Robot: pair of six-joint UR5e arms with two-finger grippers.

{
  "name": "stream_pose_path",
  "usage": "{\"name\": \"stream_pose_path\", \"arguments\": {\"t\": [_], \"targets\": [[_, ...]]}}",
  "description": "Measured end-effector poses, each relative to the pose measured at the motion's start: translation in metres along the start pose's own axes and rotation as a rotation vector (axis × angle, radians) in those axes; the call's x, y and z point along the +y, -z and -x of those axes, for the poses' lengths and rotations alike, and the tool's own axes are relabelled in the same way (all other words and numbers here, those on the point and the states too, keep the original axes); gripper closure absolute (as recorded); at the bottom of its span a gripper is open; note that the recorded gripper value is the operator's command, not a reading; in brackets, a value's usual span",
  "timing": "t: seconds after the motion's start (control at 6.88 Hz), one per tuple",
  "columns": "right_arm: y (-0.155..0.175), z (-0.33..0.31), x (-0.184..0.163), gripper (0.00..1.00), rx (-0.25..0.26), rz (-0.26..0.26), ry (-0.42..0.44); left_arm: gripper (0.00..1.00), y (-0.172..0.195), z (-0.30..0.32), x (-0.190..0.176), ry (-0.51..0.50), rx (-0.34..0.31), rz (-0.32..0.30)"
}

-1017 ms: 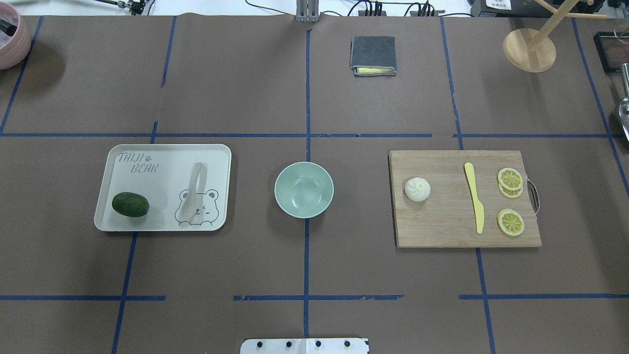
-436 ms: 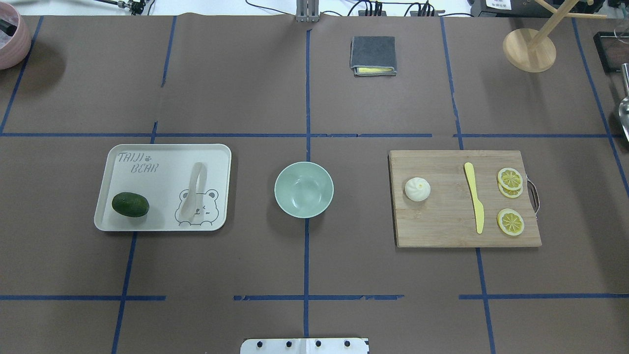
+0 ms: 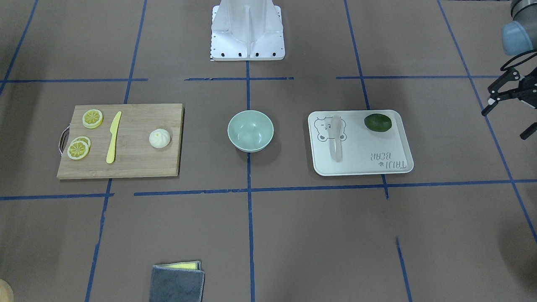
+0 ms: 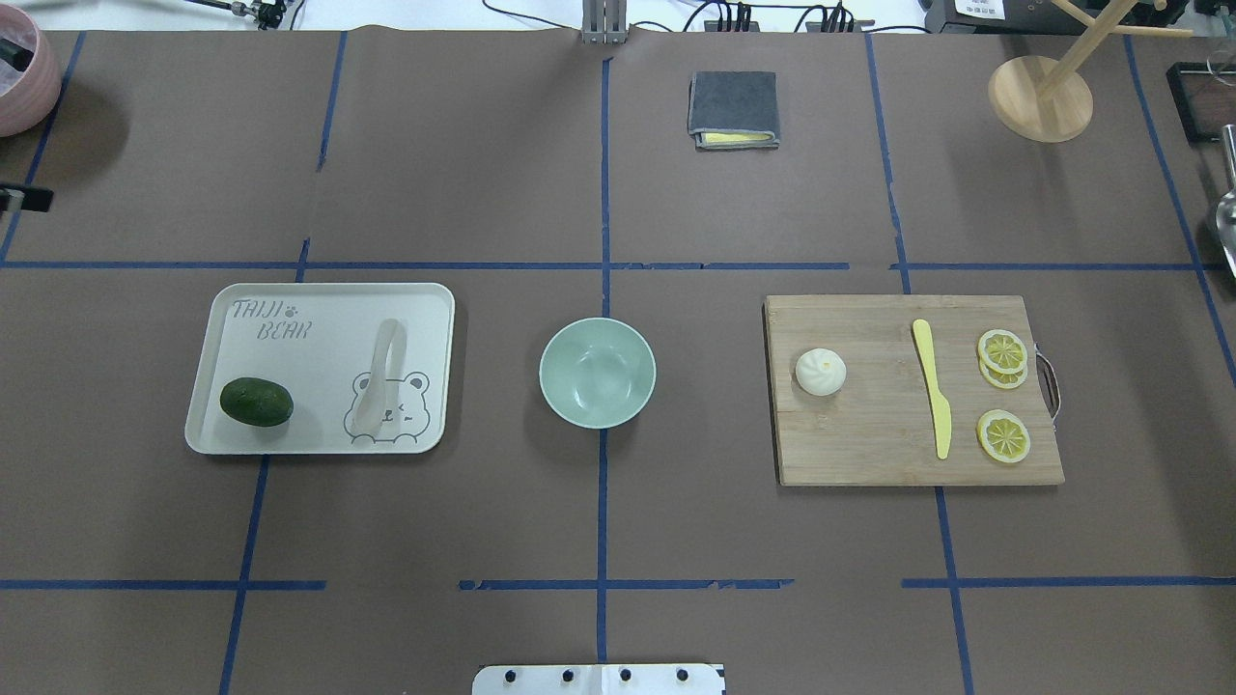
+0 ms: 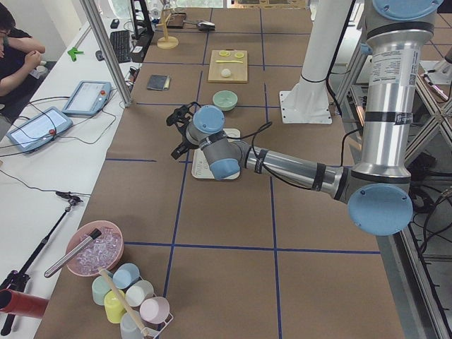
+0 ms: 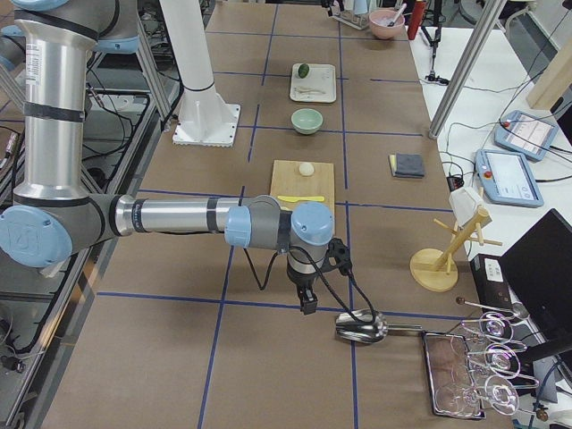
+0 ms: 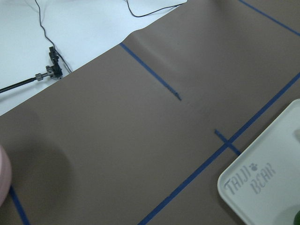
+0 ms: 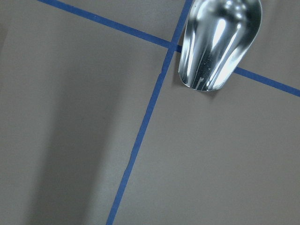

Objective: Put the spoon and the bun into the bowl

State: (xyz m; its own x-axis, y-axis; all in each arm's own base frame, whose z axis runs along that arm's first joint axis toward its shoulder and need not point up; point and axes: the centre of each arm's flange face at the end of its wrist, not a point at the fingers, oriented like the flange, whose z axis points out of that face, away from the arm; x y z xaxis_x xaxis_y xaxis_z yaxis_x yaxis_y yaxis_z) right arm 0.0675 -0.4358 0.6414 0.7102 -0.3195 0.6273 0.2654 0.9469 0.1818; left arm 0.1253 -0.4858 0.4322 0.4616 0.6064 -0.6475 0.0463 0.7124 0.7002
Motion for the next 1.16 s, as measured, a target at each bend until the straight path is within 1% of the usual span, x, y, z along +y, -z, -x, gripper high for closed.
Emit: {"name": "stream_pose_path", "arguments": {"t": [0.15, 0.29, 0.44, 0.58, 0.73, 0.87, 1.02, 1.16], "targets": [[0.0, 0.0, 0.0, 0.0, 0.0, 0.0, 0.0, 0.0, -0.024, -0.033, 0.0, 0.091, 0.007, 0.038], [0.0, 0.0, 0.0, 0.0, 0.0, 0.001, 0.0, 0.16, -0.049, -0.059, -0.002, 0.182, -0.055, 0.085], [0.0, 0.0, 0.0, 0.0, 0.0, 0.001, -0.001, 0.25, -0.073, -0.08, -0.003, 0.278, -0.145, 0.124], [-0.001, -0.001, 0.0, 0.0, 0.0, 0.002, -0.001, 0.25, -0.1, -0.102, 0.001, 0.391, -0.197, 0.151], [-0.001, 0.0, 0.0, 0.0, 0.0, 0.001, -0.001, 0.25, -0.132, -0.13, 0.007, 0.485, -0.218, 0.166], [-0.001, -0.001, 0.0, 0.0, 0.0, 0.001, -0.001, 0.26, -0.167, -0.158, 0.008, 0.535, -0.223, 0.175], [-0.001, -0.001, 0.0, 0.0, 0.0, 0.001, -0.002, 0.29, -0.2, -0.184, 0.007, 0.549, -0.225, 0.183], [-0.001, -0.001, 0.0, 0.0, 0.0, 0.002, -0.002, 0.34, -0.225, -0.2, 0.005, 0.549, -0.229, 0.192]]}}
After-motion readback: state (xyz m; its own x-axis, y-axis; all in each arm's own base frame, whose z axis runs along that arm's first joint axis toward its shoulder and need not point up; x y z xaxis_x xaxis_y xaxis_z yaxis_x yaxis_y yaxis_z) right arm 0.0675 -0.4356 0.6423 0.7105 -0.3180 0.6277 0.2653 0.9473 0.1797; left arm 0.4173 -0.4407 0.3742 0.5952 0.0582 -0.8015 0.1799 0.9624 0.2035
